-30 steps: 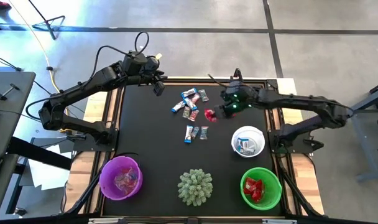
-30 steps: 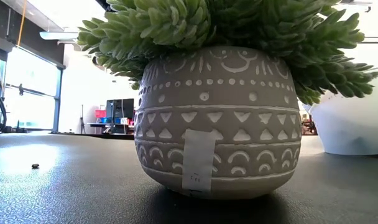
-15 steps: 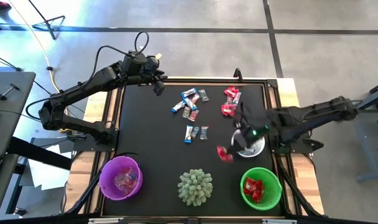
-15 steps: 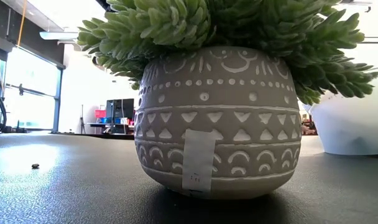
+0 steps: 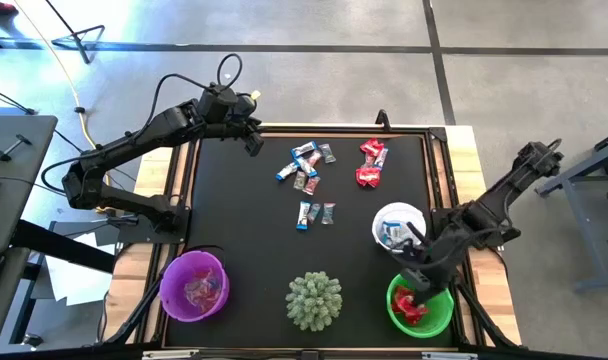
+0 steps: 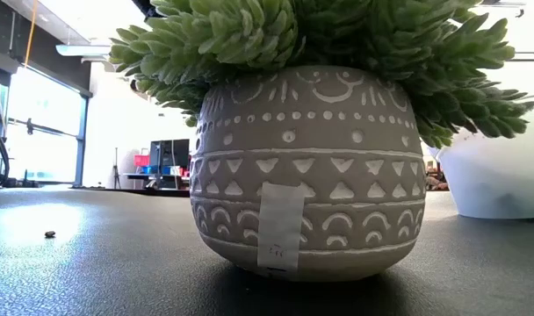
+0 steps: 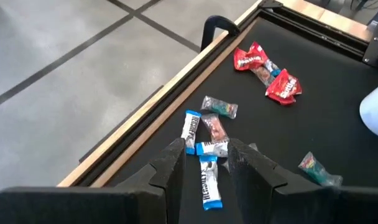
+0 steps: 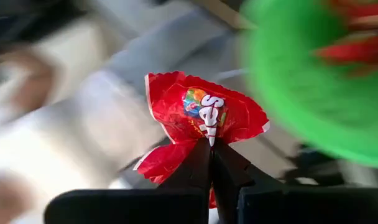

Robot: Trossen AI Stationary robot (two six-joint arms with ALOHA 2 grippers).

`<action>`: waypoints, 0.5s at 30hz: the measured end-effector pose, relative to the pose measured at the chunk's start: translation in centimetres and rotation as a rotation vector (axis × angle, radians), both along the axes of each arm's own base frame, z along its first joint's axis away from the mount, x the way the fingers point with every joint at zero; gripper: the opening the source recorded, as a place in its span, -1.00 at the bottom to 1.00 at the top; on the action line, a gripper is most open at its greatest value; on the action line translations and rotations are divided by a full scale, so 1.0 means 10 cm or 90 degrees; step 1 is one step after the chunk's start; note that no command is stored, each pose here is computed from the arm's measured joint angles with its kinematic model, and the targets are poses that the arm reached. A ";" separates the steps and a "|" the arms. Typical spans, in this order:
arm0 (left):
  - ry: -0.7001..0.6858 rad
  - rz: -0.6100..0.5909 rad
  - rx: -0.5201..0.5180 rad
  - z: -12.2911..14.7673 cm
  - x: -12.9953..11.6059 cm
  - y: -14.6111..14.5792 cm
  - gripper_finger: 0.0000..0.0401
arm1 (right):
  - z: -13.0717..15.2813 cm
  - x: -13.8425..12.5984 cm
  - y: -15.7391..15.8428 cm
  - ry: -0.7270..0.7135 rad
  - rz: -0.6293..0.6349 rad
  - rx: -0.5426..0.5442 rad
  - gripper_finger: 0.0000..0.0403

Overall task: Sort candy
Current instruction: Put the red candy wrapper into the green bucket

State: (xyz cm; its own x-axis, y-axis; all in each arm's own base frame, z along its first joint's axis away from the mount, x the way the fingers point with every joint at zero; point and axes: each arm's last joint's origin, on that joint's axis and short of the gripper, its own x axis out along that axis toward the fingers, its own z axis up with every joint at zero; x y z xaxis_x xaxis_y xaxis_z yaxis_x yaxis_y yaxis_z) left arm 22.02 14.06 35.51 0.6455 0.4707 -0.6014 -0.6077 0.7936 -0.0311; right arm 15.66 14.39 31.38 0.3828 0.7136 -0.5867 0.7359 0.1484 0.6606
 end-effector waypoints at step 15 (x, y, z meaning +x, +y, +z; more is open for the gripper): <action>-0.037 0.010 -0.055 0.00 0.01 -0.01 -0.47 | -0.18 -0.21 -0.05 0.113 0.039 -0.127 -0.77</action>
